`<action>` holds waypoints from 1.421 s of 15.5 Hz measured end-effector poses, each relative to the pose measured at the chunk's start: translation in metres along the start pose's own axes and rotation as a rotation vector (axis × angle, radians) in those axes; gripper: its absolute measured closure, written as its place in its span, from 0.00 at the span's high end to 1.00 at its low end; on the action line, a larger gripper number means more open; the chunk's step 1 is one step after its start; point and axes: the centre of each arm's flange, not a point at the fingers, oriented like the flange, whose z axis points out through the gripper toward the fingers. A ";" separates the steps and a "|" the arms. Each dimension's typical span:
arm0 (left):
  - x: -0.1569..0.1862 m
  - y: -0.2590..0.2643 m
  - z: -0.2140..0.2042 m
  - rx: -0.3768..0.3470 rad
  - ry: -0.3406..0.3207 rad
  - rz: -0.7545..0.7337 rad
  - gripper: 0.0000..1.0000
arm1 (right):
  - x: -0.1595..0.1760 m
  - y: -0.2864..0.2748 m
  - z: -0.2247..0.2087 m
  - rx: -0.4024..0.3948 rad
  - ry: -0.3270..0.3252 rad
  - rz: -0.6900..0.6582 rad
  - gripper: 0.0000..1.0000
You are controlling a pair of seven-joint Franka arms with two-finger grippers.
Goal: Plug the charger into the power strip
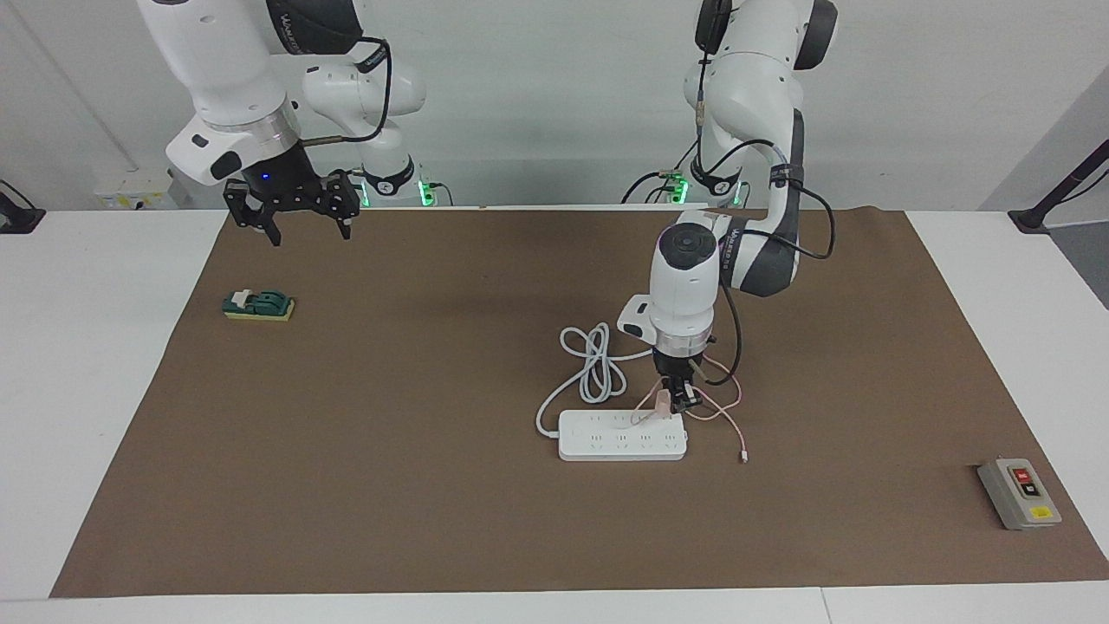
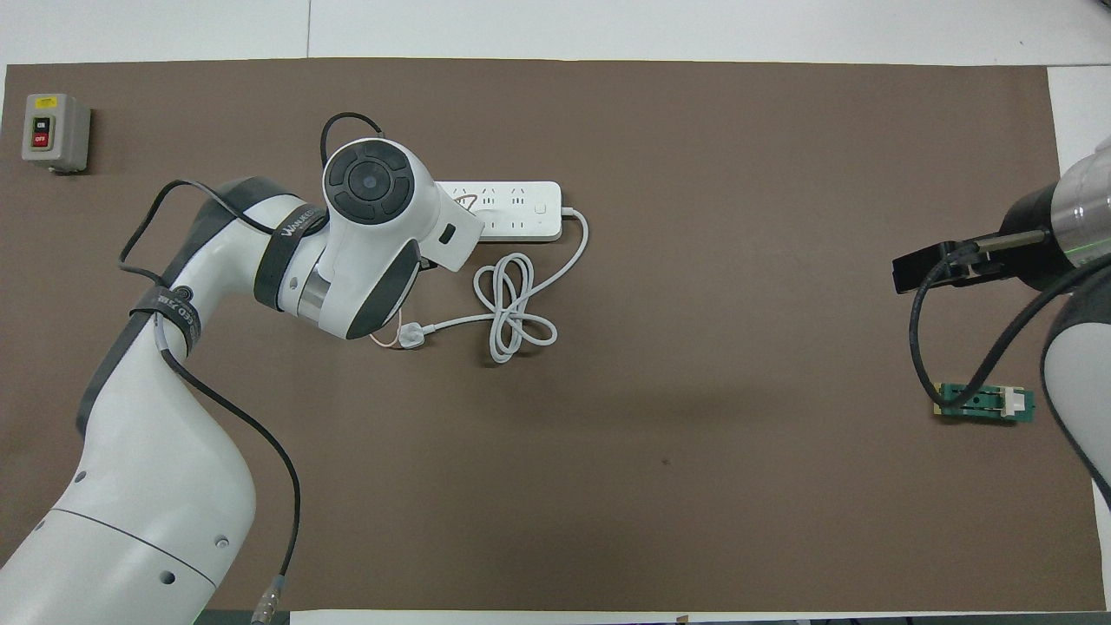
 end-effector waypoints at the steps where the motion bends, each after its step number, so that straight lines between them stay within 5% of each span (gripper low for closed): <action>1: -0.001 -0.001 0.000 0.001 0.000 -0.001 0.29 | 0.000 0.000 0.000 0.000 0.000 0.000 1.00; 22: -0.001 0.000 0.001 0.008 -0.013 0.013 0.29 | 0.000 0.000 0.000 0.000 0.000 0.000 1.00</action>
